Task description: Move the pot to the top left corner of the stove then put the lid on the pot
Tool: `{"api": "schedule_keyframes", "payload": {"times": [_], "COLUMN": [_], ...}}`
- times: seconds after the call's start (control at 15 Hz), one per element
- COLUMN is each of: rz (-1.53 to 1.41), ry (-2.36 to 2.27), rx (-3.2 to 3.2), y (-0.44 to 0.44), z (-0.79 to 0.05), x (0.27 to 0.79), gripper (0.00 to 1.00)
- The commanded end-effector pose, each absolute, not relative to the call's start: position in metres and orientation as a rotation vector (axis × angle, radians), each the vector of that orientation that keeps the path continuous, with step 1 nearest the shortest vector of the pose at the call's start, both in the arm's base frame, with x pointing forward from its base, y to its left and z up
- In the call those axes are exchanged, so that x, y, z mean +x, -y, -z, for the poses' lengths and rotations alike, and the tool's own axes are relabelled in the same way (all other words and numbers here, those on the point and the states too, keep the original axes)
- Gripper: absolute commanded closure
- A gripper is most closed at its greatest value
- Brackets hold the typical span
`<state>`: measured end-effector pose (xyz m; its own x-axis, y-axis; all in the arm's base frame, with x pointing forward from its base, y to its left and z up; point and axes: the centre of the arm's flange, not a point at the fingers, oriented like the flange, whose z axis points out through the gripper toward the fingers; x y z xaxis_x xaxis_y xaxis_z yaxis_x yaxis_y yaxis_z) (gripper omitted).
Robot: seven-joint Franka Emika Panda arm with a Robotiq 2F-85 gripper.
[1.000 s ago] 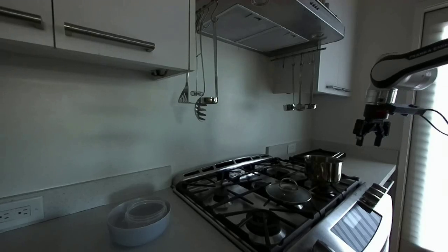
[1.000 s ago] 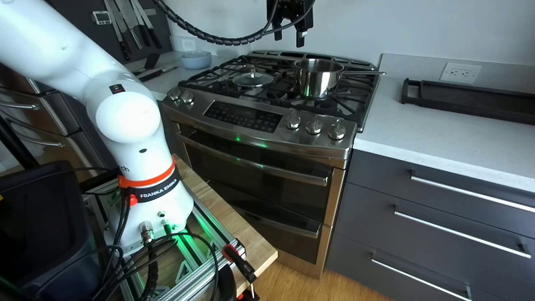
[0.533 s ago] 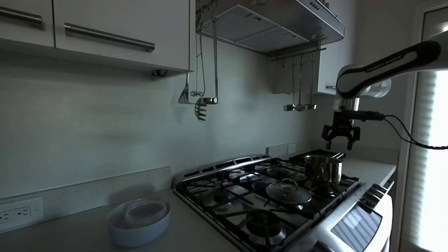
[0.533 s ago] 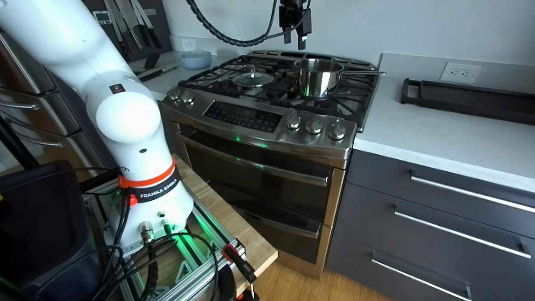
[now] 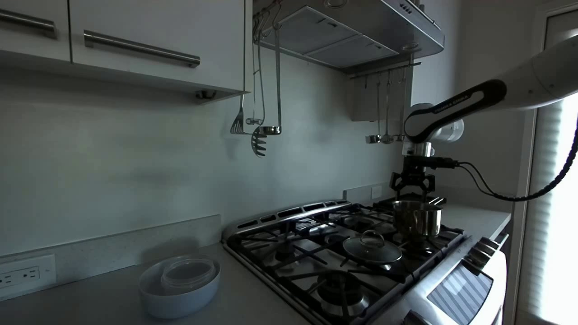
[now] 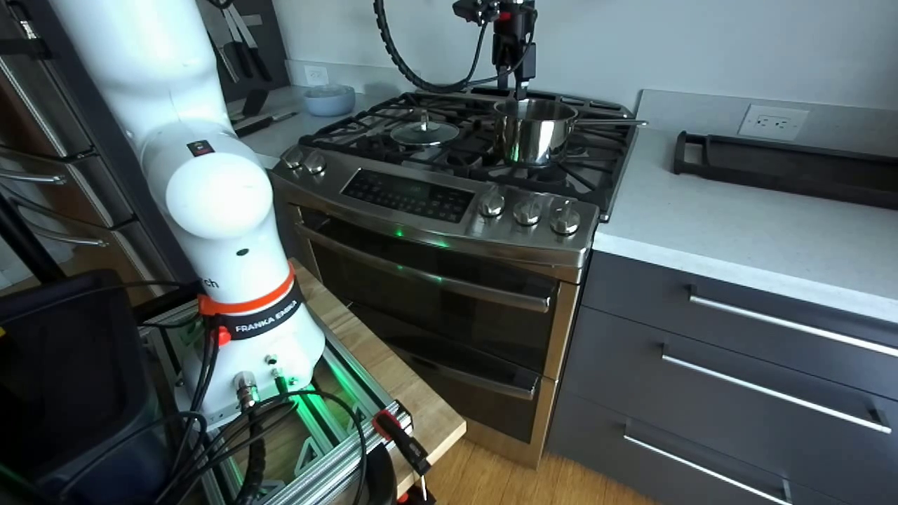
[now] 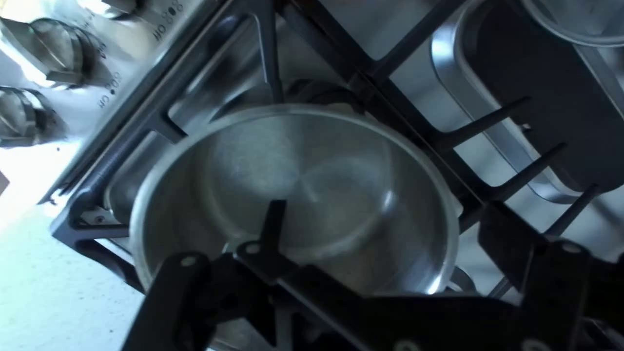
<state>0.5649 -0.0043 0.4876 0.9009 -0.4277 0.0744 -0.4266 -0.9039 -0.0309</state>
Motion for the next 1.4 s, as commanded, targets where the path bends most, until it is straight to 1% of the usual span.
{"api": "schedule_keyframes", "payload": {"times": [0.0, 0.13, 0.2, 0.53, 1.0, 1.2, 1.27, 1.33], "rz": [0.162, 0.180, 0.168, 0.176, 0.138, 0.167, 0.174, 0.186], "ry": [-0.684, -0.642, -0.649, -0.631, -0.724, -0.726, -0.728, -0.730], "rx": [-3.031, -3.030, -3.042, -3.043, -3.009, -2.995, -2.985, -2.978], "y": [-0.011, -0.020, -0.014, -0.021, -0.015, -0.013, -0.012, -0.012], "z": [-0.478, -0.473, -0.477, -0.474, -0.451, -0.447, -0.447, -0.446], "x": [0.594, 0.601, 0.588, 0.596, 0.608, 0.613, 0.615, 0.617], "gripper": [0.00, 0.00, 0.00, 0.00, 0.00, 0.00, 0.17, 0.28]}}
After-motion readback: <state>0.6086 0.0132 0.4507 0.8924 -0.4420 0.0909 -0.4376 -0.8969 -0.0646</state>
